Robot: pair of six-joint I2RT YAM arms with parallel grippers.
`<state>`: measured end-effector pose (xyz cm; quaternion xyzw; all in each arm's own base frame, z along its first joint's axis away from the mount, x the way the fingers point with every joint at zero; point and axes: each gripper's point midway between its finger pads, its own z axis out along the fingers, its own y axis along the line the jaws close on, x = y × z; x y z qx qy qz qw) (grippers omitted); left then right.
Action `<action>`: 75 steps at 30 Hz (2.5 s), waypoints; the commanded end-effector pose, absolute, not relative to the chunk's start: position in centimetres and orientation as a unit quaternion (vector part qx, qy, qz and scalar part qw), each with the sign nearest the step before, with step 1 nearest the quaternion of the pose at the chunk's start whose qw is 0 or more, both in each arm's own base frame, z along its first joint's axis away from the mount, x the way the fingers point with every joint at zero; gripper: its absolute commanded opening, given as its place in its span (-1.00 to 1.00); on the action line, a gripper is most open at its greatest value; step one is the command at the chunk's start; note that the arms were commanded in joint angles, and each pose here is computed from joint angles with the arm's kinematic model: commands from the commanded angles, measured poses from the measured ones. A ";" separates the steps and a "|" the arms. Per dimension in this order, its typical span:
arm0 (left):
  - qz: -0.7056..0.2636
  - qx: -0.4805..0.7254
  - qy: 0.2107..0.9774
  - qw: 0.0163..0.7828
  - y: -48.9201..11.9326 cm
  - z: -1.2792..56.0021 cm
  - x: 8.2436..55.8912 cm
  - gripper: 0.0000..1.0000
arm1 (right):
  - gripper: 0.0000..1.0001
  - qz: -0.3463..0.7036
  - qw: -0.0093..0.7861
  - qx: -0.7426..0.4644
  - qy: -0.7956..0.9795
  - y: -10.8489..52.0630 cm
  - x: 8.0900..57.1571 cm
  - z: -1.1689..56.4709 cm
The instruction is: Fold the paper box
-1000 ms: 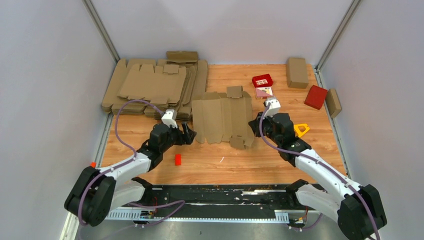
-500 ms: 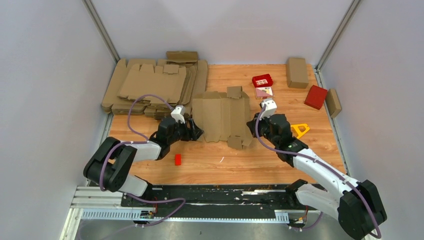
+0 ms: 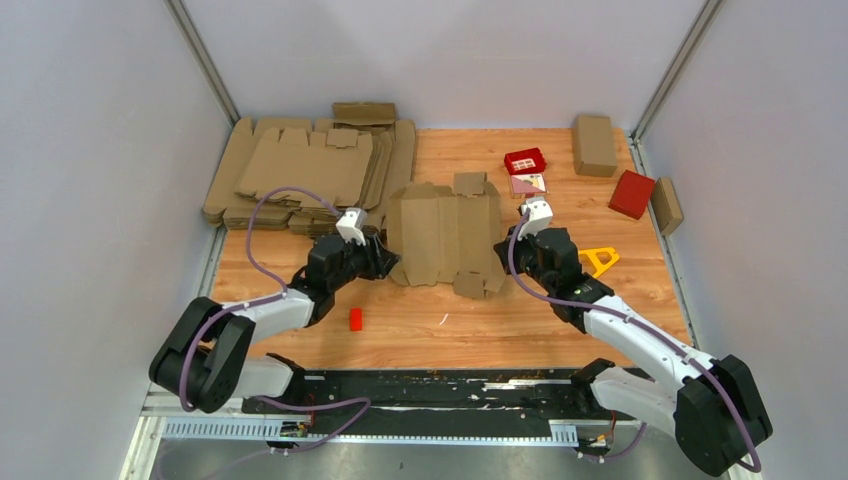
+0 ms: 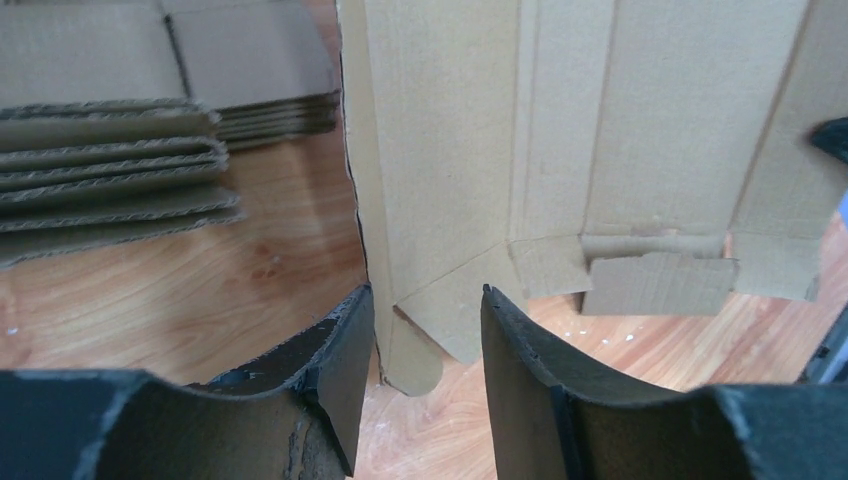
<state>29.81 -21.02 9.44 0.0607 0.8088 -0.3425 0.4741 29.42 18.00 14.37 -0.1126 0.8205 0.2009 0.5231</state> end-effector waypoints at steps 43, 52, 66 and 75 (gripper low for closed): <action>-0.277 0.140 0.763 0.567 -20.4 13.5 28.4 -1.00 | 0.05 0.212 0.428 -0.172 0.862 22.3 30.7 10.1; -0.276 0.142 0.768 0.561 -20.4 13.2 28.3 -1.00 | 0.63 0.126 0.400 -0.183 0.889 22.2 31.5 6.8; -0.267 0.144 0.772 0.558 -20.2 13.0 28.3 -1.00 | 0.62 0.068 0.401 -0.141 0.903 20.8 32.6 6.4; -0.269 0.161 0.770 0.555 -20.5 13.1 28.1 -1.00 | 0.04 0.215 0.387 -0.089 0.892 20.3 32.9 7.2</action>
